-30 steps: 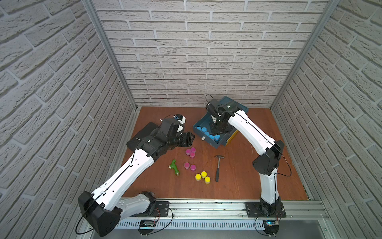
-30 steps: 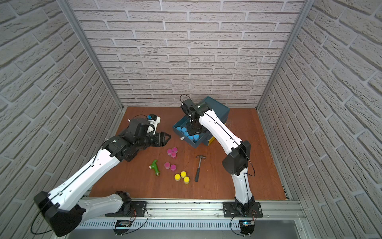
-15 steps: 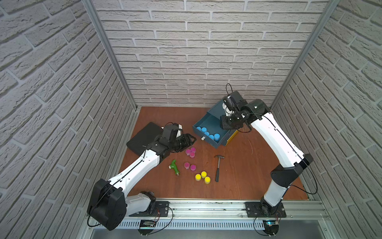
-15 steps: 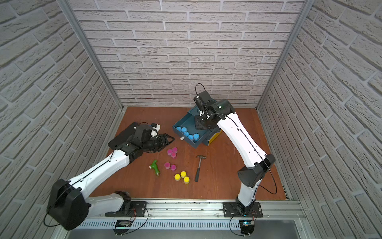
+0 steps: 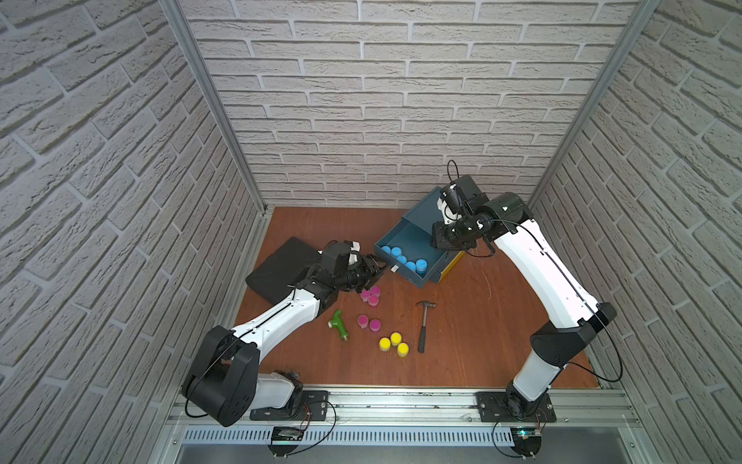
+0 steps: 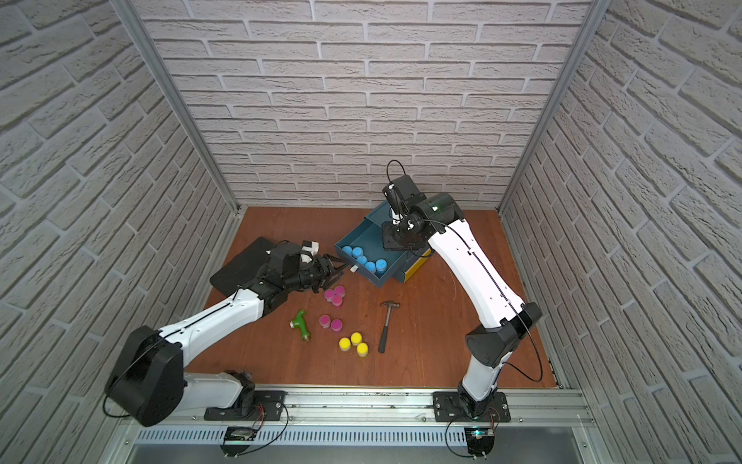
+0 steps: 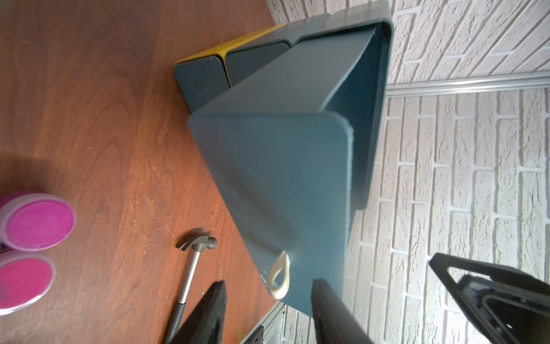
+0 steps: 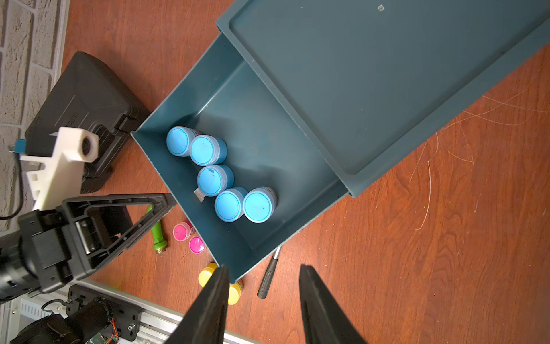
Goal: Put the paint cans in the drawer according to color
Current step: Close the drawer in the storage box.
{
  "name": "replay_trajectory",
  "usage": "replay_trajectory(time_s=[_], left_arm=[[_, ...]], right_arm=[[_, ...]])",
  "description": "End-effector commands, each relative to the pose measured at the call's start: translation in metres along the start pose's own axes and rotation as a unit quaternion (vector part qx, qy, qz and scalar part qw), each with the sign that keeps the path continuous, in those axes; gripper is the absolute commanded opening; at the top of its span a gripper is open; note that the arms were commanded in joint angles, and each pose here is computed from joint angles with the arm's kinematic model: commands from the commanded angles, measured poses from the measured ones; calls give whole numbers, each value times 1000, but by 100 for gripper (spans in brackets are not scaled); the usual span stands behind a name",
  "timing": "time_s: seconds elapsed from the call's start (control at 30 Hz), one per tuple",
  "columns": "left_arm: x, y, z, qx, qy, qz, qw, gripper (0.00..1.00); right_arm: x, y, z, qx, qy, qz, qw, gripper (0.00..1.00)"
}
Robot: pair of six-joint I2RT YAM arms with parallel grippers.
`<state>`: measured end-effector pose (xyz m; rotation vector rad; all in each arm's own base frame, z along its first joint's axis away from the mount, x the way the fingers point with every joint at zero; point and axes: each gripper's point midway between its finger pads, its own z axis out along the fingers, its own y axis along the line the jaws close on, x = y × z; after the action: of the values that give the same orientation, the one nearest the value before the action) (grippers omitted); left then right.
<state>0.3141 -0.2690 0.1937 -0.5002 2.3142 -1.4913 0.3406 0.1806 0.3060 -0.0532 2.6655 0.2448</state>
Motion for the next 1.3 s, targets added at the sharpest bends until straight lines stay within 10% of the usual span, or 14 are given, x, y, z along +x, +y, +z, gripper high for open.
replay_trajectory(time_s=[0.0,0.6,0.93,1.27], left_arm=[[7,-7,7,29,16,-8,999,48],[9,-9,21,40,26,-18,999,32],[1,-16,24,47,6,-13,999,0],[-8,-46,14,79,-19,17,997,0]], right_arm=[[-3,0,-3,-7,-9,6,1000,44],[2,-3,-1,-7,-6,10,1000,44],[1,-4,-3,-7,-8,12,1000,44],[-2,-6,-6,-7,-13,15,1000,44]])
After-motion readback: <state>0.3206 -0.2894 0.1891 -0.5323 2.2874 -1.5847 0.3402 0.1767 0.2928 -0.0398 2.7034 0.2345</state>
